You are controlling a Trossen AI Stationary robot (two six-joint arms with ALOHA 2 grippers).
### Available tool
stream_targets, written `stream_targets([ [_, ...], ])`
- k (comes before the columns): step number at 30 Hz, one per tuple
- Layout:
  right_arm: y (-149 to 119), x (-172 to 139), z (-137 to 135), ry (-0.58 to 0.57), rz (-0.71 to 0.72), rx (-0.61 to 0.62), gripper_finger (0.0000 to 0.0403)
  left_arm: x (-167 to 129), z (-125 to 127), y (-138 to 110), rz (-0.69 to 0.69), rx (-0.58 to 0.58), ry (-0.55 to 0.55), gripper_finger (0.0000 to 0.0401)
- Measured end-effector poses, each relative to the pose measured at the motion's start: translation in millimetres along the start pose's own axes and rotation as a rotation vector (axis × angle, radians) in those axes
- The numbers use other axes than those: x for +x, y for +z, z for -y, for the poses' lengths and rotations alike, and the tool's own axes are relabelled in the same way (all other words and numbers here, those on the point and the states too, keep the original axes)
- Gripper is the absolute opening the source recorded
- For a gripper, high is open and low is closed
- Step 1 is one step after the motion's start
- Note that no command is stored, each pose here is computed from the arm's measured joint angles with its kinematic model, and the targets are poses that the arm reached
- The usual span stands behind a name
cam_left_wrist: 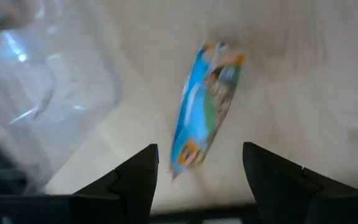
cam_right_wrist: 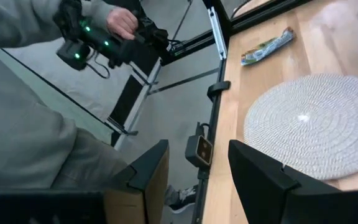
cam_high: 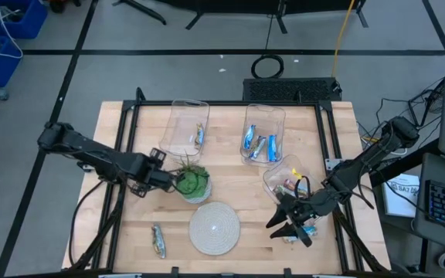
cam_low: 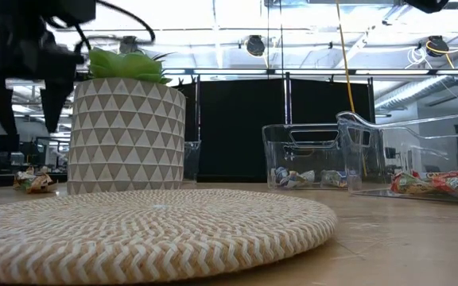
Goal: Pick and place Granola Bars by type
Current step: Put the yellow granola bar into the top left transparent bin
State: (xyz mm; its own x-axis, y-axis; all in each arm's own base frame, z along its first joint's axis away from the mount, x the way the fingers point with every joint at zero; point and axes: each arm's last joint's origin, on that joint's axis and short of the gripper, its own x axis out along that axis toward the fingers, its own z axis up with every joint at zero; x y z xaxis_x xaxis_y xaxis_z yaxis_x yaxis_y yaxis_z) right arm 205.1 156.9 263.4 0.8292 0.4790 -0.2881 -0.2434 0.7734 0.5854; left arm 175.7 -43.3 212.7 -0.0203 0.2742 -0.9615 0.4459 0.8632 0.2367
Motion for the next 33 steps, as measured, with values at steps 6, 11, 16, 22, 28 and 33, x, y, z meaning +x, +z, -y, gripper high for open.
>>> stream_targets([
  [6, 3, 0, 3, -0.025, 0.019, -0.041, 0.0157, -18, 0, -28, -0.004, -0.009, -0.043, 0.0239],
  [11, 5, 1, 6, -0.036, 0.027, -0.050, 0.0157, -21, -8, -35, 0.040, -0.084, -0.019, 0.0239],
  [16, 6, 1, 7, -0.039, 0.029, -0.057, 0.0157, -12, -21, -41, 0.009, -0.167, -0.046, 0.0239],
  [22, 6, 1, 7, -0.034, 0.033, -0.026, 0.0157, -1, -42, -40, -0.007, -0.314, -0.063, 0.0239],
  [28, 6, 1, 6, -0.012, 0.023, -0.024, 0.0157, -3, -61, -40, 0.058, -0.725, -0.058, 0.0239],
  [33, 3, 1, 6, 0.016, -0.034, -0.030, 0.0157, -18, -66, -38, 0.075, -1.495, -0.267, 0.0239],
])
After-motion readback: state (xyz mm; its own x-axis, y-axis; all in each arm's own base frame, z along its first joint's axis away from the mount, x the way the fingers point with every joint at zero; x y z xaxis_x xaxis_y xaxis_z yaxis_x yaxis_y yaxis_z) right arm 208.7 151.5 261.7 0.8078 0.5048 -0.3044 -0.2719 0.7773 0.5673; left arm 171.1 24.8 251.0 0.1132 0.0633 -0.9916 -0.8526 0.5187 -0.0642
